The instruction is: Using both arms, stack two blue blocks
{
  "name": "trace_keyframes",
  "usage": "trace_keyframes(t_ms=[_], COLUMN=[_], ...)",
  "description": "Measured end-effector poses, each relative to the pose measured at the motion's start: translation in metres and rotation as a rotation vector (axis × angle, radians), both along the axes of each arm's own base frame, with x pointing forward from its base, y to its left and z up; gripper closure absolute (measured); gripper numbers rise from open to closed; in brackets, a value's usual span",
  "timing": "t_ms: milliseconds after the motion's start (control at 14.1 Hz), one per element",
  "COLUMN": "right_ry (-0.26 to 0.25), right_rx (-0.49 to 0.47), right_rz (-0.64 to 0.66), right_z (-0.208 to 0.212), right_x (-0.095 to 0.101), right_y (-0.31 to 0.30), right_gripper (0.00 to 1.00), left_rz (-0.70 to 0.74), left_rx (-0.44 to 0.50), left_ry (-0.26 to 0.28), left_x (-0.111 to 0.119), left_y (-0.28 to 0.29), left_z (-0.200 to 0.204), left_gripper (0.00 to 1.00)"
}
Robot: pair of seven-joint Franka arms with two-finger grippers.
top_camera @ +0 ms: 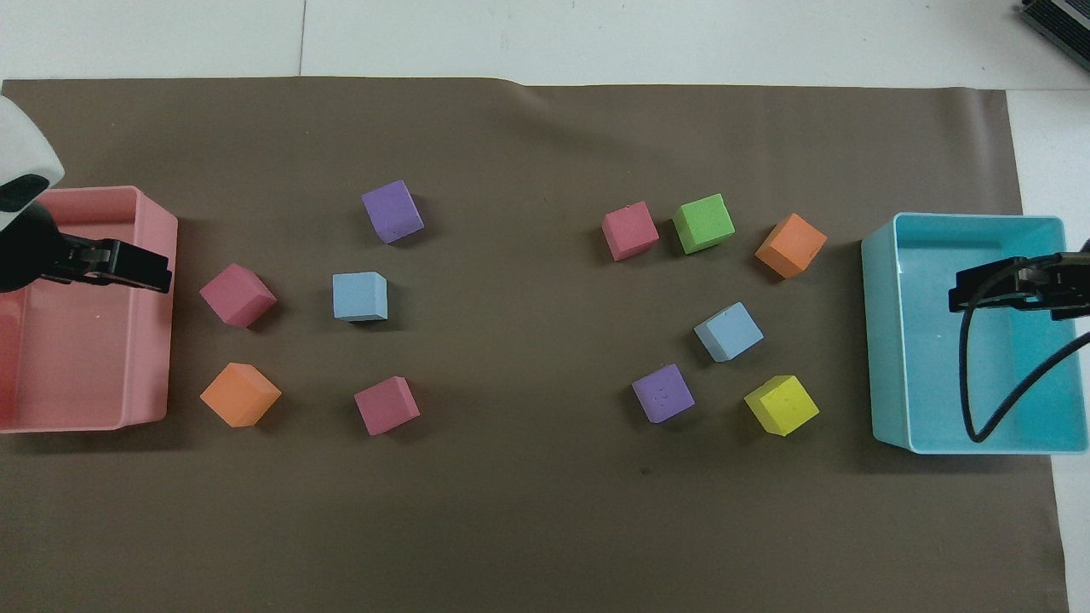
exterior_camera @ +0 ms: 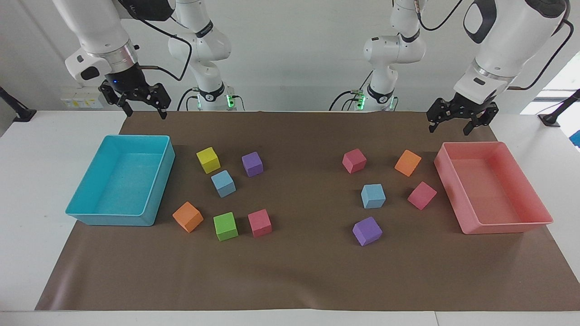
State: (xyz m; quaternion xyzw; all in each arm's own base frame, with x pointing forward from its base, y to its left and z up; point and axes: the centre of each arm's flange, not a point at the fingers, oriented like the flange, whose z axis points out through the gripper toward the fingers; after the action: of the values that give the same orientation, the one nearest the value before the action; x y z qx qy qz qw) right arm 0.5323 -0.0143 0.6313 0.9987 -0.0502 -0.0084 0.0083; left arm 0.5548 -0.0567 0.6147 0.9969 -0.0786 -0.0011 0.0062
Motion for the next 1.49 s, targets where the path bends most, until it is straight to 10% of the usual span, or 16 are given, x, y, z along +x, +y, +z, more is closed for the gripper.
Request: trace_keyframes(t_ms=[852,1492], right_ry=[0.027,0.014], right_rx=[0.046,0.055], right_rz=[0.020,0.420], right_z=[-0.021,-0.141], right_x=[-0.002,0.018], right_y=[0.008,0.067], right_gripper=[0.00,0.00], left_rz=[0.000,0.000], left_rx=[0.000,0.000], left_ry=[0.000,0.000], left_x=[0.000,0.000], left_y=[0.000,0.000], left_z=[0.000,0.000], left_gripper=[0.00,0.00])
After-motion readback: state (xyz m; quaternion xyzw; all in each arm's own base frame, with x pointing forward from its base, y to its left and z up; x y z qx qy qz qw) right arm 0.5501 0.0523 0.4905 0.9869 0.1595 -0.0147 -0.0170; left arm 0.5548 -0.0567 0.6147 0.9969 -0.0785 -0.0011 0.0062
